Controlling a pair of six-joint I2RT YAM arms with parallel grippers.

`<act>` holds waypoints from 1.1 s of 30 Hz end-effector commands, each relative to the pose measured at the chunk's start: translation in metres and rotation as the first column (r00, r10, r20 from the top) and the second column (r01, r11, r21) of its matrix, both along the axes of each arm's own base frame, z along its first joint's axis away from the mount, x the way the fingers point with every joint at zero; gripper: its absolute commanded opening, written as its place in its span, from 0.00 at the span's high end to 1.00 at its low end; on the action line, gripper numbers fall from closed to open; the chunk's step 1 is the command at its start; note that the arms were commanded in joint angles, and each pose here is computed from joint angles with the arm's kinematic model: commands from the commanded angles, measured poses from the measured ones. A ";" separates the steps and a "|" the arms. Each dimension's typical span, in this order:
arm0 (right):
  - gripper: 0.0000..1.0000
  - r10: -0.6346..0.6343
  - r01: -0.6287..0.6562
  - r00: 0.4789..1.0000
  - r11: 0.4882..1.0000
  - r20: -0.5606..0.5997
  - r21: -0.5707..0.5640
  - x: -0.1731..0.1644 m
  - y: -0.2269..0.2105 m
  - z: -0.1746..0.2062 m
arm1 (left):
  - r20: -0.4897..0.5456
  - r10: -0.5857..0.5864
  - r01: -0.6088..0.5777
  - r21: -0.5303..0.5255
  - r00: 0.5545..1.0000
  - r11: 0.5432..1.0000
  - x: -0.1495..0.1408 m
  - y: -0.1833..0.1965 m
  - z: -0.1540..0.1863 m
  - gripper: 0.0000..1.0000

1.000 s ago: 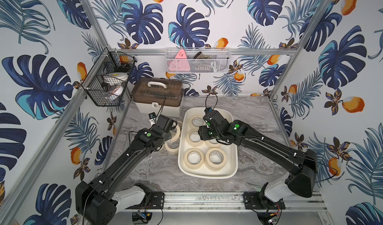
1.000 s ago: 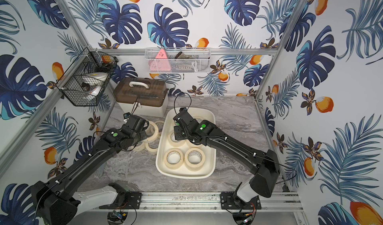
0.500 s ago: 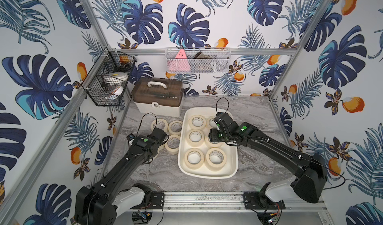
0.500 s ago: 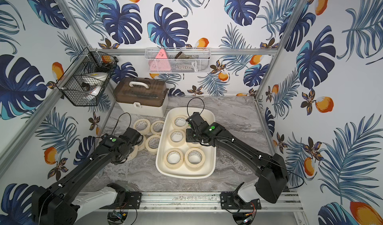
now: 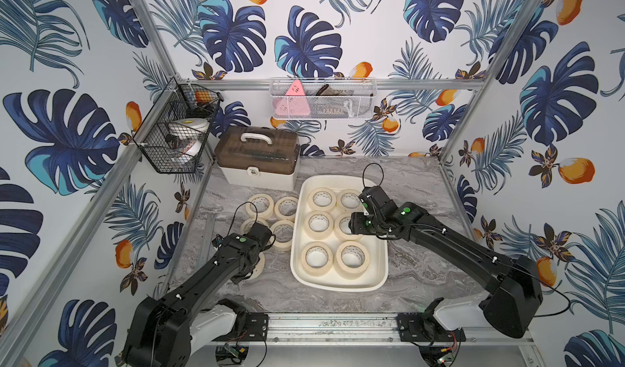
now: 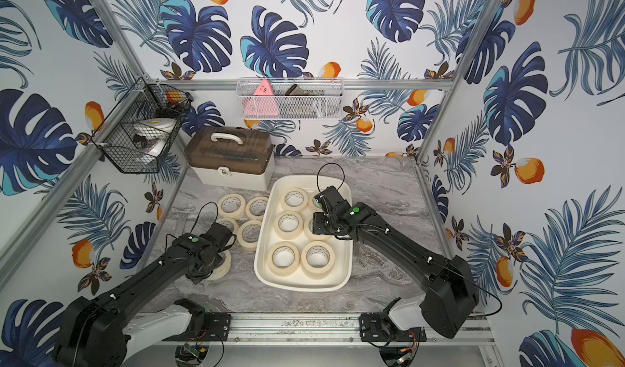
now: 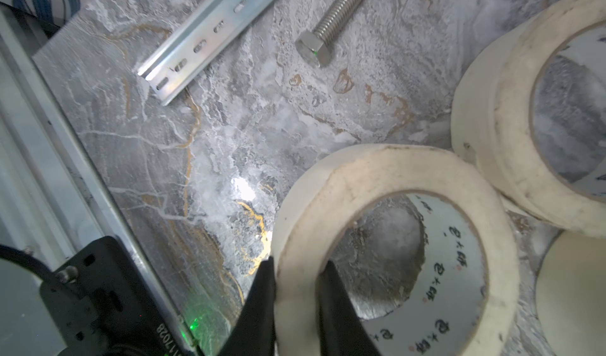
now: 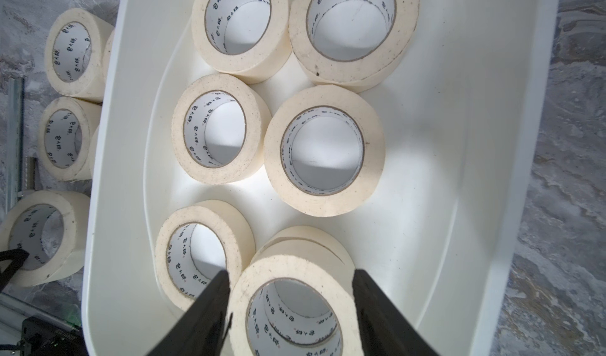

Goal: Take out the art tape in the storage box
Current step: Place the art tape at the center of the board.

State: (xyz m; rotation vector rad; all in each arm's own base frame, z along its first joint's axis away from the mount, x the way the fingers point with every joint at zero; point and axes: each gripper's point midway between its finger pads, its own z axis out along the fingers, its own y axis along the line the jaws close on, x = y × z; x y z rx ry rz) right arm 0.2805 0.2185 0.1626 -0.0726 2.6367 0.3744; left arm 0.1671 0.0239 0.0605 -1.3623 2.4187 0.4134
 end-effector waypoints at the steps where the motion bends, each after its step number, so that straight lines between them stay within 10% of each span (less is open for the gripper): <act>1: 0.37 0.007 -0.007 1.000 1.000 -0.023 0.007 -0.004 -0.002 -0.003 | 0.019 0.002 -0.001 -0.026 1.000 1.000 0.008 -0.004 -0.009 1.00; 9: 0.33 -0.005 0.003 0.996 1.000 -0.091 -0.016 -0.015 -0.016 -0.026 | -0.015 0.011 -0.012 -0.024 1.000 1.000 0.011 0.000 -0.024 0.98; 26: 0.30 0.016 -0.022 0.988 0.999 -0.155 -0.037 -0.027 -0.025 -0.052 | 0.044 -0.048 0.047 0.026 0.998 0.999 0.031 0.009 0.004 0.12; 33: 0.31 0.032 -0.043 0.981 0.998 -0.192 -0.055 -0.036 -0.028 -0.061 | 0.076 -0.099 0.094 0.065 0.992 0.993 0.045 0.011 0.034 0.01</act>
